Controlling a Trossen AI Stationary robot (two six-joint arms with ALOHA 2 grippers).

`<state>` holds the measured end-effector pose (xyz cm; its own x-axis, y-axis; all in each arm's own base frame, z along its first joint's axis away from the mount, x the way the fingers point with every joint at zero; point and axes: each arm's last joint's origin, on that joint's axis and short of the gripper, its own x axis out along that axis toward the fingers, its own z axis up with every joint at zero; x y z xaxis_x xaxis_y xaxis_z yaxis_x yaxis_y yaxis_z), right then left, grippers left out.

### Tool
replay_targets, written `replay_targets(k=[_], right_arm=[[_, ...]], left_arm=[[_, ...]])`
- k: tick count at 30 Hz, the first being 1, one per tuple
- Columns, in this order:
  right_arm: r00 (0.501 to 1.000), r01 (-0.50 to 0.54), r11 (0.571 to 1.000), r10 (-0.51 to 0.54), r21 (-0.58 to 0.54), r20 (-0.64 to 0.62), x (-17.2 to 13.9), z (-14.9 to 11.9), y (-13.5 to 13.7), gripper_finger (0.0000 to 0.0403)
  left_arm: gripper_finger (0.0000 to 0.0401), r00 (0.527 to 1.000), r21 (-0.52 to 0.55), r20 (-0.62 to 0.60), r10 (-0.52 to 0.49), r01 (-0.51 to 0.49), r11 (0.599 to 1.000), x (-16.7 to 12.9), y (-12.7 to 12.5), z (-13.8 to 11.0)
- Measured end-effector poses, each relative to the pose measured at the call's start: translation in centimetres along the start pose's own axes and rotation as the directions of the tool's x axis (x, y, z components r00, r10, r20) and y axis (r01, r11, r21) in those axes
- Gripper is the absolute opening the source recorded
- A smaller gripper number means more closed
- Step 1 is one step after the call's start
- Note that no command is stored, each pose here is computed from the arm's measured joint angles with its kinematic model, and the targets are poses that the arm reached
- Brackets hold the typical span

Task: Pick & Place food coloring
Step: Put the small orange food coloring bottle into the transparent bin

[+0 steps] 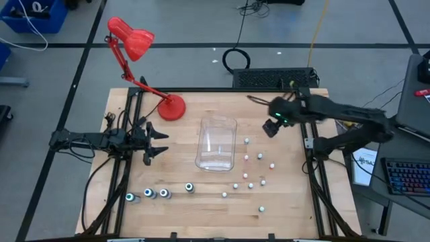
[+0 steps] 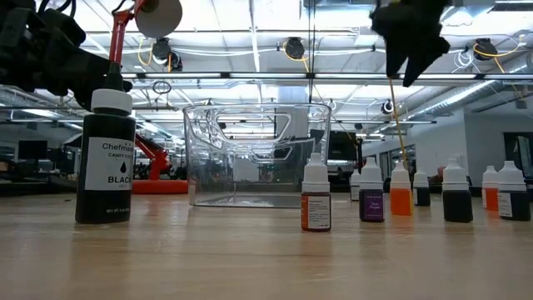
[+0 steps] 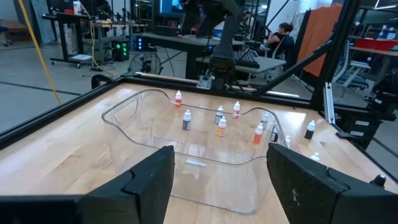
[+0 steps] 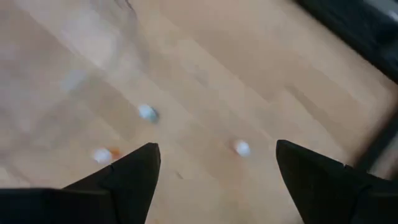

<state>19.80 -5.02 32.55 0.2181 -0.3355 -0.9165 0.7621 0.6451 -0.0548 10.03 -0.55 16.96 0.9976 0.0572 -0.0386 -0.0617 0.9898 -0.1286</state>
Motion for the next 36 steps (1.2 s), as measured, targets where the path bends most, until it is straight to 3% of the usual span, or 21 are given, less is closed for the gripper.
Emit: replay_targets(k=[4,8,23,28,36], right_arm=[[0.97,0.141,0.988,-0.152,-0.068,-0.19,3.6,1.2,0.4,0.0309],[0.952,0.218,0.972,-0.231,-0.085,-0.202,5.7,1.3,-0.3,0.0309],[0.962,0.078,0.997,-0.08,-0.018,-0.26,14.1,-2.8,-2.4,0.0309],[0.96,0.073,0.997,-0.078,-0.026,-0.268,15.3,-4.0,-2.6,0.0309],[0.97,0.059,0.998,-0.063,-0.023,-0.233,15.6,-3.8,-2.4,0.0309]], left_arm=[[0.0253,1.0,0.0,0.0,0.0,0.0,1.0,0.0,0.0,0.0],[0.0253,1.0,0.0,0.0,0.0,0.0,1.0,0.0,0.0,0.0],[0.0253,1.0,0.0,0.0,0.0,0.0,1.0,0.0,0.0,0.0],[0.0253,1.0,0.0,0.001,0.0,0.0,1.0,0.0,0.0,0.0],[0.0253,1.0,0.0,0.001,0.0,0.0,1.0,0.0,0.0,0.0]])
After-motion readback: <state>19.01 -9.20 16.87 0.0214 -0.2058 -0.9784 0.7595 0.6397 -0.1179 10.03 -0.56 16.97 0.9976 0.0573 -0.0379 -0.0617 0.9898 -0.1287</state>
